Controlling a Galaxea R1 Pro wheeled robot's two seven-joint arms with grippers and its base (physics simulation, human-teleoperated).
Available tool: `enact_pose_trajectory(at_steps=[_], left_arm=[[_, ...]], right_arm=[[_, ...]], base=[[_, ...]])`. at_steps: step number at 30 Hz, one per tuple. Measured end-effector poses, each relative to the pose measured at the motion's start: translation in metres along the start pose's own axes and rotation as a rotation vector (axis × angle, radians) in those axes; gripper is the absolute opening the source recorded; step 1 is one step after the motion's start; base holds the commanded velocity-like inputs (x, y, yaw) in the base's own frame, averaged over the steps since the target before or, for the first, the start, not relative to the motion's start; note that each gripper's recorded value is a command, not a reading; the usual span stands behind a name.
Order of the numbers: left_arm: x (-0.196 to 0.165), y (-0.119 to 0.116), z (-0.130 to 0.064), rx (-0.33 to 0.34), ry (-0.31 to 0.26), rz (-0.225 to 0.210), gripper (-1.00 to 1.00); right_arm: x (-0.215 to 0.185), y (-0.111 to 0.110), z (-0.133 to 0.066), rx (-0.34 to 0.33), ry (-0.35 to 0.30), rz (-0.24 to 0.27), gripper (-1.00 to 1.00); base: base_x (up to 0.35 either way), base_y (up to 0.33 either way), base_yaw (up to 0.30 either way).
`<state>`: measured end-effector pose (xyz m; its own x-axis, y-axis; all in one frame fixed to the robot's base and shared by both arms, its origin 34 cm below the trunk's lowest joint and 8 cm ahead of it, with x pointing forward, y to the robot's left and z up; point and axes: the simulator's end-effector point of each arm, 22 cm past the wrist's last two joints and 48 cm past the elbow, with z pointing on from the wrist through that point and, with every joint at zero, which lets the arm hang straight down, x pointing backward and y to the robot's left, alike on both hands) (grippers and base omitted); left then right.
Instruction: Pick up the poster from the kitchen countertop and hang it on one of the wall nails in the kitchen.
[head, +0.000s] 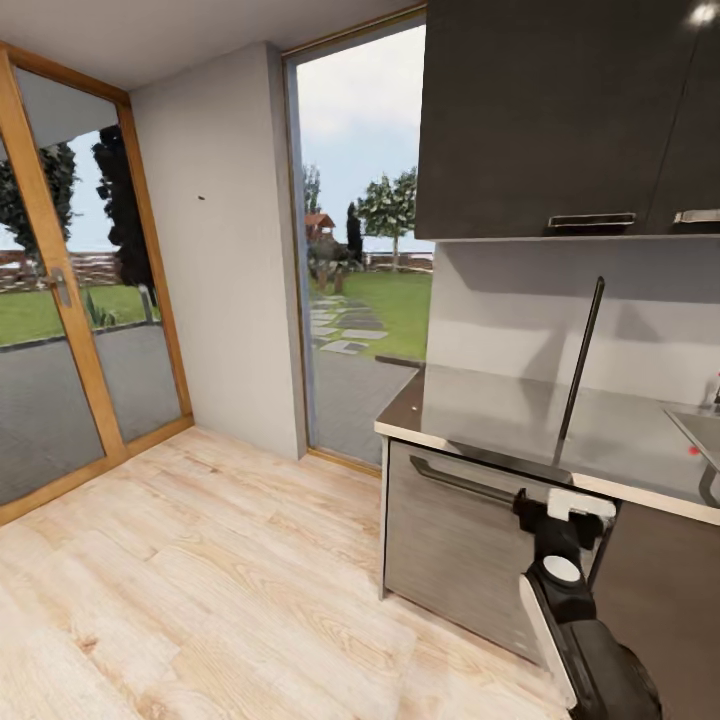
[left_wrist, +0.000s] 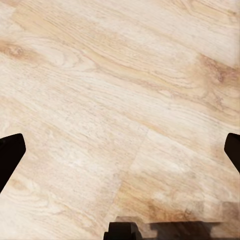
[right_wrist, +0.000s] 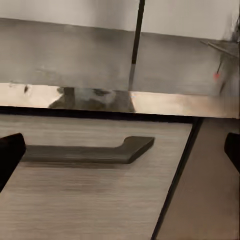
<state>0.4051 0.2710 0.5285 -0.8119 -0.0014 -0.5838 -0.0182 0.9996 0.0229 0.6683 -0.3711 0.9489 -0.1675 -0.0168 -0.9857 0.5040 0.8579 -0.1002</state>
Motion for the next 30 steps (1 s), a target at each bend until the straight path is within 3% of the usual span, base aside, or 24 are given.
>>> enact_pose_trajectory(at_steps=[7, 9, 30], left_arm=[[-0.001, 0.0, 0.0, 0.0, -0.002, 0.0, 1.0], [-0.001, 0.0, 0.0, 0.0, -0.002, 0.0, 1.0], [-0.002, 0.011, 0.0, -0.022, -0.006, -0.029, 1.0]], right_arm=[[-0.065, -0.007, 0.017, 0.072, -0.063, 0.04, 1.0], [-0.073, -0.007, 0.021, 0.082, -0.045, 0.03, 1.0], [-0.079, -0.006, 0.022, 0.087, -0.025, 0.018, 1.0]], base=[[0.0, 0.0, 0.0], [0.0, 0.0, 0.0], [0.104, -0.085, 0.0]])
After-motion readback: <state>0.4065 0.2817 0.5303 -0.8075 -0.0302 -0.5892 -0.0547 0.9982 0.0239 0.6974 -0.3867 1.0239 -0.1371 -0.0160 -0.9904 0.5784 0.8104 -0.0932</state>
